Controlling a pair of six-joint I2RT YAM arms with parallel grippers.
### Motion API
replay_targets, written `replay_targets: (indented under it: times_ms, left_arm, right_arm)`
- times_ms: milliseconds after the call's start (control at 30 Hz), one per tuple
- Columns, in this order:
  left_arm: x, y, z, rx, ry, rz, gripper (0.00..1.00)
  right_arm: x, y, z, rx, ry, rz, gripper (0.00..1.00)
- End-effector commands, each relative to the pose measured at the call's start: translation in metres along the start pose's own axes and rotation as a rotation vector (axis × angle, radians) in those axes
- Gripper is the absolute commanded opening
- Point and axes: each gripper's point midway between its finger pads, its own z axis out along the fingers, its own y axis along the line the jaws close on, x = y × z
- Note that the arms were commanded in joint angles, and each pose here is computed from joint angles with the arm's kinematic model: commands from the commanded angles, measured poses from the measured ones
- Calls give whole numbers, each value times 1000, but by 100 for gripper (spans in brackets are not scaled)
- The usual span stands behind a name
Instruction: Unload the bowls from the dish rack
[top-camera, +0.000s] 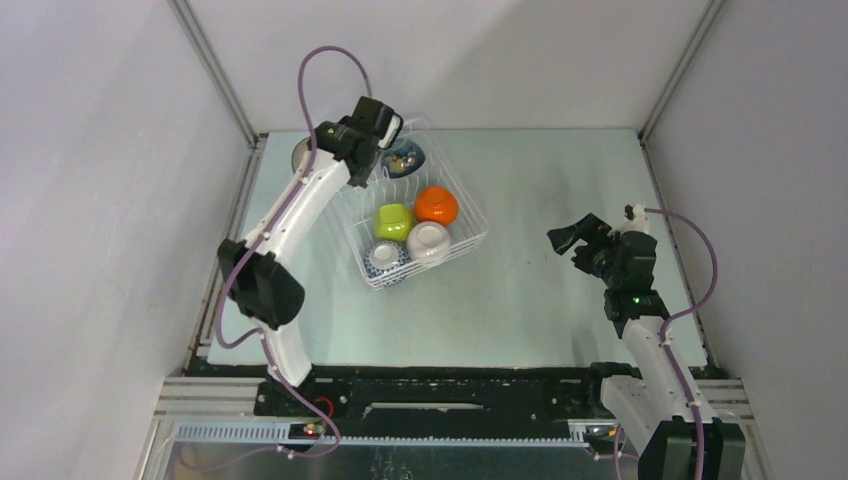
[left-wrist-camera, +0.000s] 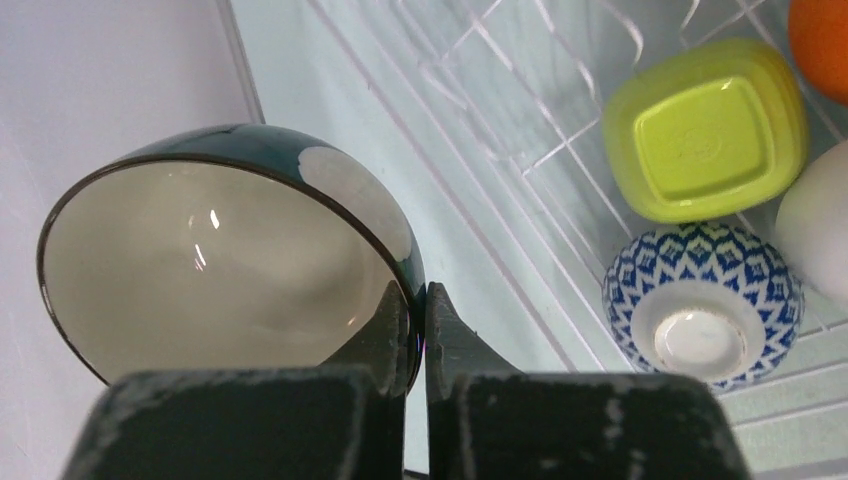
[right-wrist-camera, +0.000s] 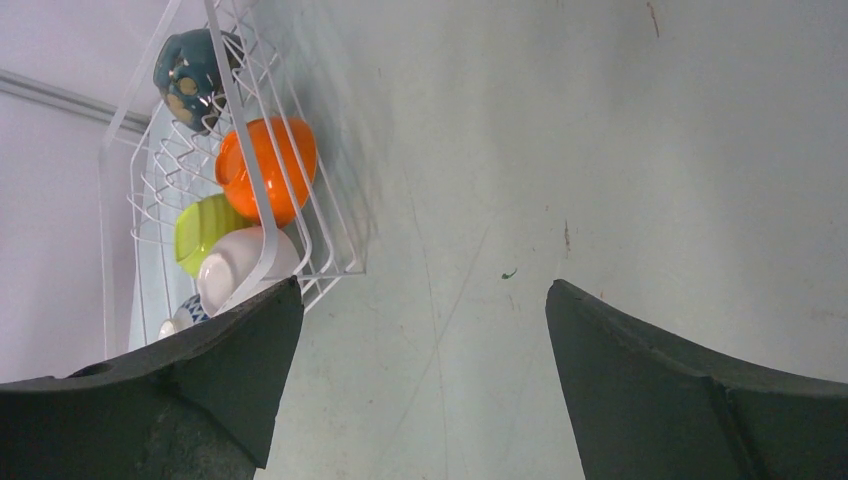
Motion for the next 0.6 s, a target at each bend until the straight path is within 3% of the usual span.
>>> replay_targets:
  times_ms: [0, 233, 567]
  left_arm:
    - [10, 26, -35, -93, -99, -196, 0]
    - [7, -24, -54, 133, -129, -213, 0]
    - [-52, -119, -102, 267, -275, -96, 0]
  right_arm:
    - [-6, 5, -1, -19, -26, 0, 100]
    - [-6, 5, -1, -21, -26, 0, 100]
    - [-10, 8, -5, -25, -47, -8, 100]
